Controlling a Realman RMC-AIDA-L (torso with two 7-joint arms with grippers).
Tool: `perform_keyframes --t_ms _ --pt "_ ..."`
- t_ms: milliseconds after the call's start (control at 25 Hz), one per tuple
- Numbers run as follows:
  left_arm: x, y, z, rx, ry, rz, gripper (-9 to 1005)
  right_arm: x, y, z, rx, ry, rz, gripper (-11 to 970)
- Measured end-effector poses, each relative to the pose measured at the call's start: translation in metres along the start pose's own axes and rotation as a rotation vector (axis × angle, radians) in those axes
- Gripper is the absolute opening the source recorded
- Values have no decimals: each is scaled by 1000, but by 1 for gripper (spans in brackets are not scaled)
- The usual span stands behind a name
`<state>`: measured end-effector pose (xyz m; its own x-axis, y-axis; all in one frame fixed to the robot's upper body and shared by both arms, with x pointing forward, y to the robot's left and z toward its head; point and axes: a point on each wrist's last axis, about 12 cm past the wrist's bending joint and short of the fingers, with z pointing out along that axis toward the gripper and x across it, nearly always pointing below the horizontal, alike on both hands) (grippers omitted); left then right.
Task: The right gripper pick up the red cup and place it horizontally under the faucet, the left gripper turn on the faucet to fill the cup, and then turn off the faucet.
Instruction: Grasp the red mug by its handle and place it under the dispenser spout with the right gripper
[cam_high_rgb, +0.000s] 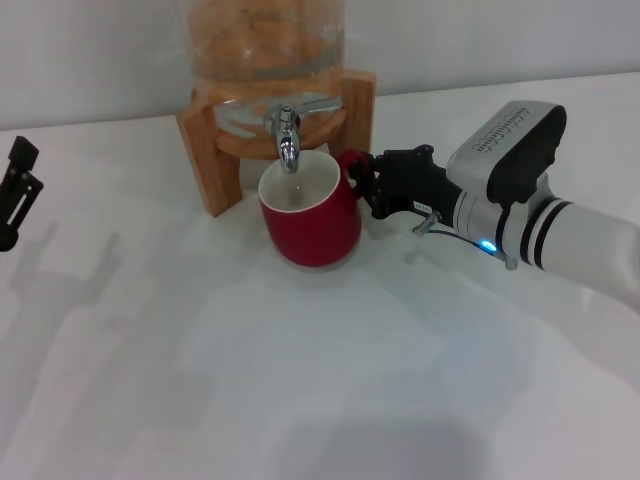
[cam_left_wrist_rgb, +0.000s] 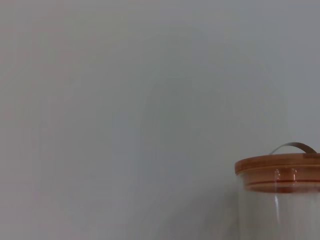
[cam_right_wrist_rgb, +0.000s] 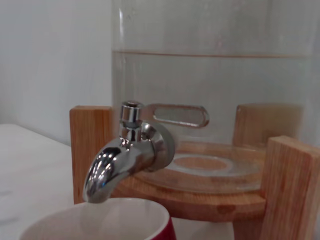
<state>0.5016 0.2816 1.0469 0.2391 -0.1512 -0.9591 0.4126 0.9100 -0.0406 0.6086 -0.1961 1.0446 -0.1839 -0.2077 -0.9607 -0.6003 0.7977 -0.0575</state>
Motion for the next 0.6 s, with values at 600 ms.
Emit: perform_keyframes --t_ms 600 --pt "2 -5 0 31 9 -3 852 4 1 -2 0 13 -1 118"
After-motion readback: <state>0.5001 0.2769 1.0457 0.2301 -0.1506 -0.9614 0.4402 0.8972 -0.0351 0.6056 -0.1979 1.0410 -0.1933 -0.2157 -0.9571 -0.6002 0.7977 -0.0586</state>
